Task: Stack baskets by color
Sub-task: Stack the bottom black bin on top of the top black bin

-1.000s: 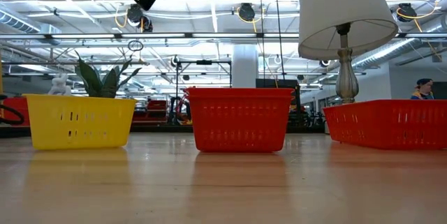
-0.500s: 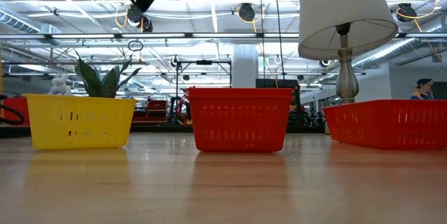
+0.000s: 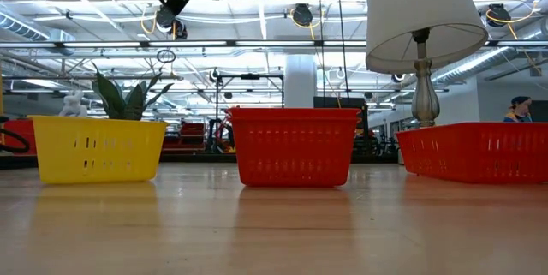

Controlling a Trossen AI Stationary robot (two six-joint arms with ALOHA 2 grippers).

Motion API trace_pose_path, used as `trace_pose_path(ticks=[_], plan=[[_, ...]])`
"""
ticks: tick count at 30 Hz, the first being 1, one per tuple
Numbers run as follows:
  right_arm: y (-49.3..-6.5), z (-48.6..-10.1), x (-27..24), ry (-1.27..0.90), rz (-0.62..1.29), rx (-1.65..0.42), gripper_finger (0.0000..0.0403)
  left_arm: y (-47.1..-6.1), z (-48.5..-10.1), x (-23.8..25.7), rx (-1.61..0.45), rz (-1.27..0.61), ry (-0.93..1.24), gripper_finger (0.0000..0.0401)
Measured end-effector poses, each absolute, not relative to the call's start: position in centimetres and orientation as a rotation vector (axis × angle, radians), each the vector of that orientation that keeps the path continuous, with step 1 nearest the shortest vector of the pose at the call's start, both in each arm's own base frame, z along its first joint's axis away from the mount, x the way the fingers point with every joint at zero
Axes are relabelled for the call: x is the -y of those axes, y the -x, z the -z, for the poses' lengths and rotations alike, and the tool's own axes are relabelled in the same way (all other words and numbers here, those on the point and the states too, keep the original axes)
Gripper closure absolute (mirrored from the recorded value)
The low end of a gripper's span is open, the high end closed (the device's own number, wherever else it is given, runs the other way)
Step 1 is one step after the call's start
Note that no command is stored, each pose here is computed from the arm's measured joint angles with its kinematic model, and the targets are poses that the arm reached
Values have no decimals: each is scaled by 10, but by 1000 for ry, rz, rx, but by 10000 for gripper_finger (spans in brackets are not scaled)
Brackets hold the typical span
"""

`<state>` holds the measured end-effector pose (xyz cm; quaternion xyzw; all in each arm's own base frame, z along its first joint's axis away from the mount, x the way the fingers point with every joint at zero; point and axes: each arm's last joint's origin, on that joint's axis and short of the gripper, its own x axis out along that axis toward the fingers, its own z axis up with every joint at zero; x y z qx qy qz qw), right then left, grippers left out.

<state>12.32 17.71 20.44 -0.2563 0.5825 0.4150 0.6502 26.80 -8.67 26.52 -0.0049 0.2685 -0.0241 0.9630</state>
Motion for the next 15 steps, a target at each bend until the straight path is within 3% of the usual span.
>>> trace_pose_path(ticks=[15], plan=[[-119, -190, -176, 683, -997, -1256, 336, -268, -265, 86, -542, 39, 7, 375]])
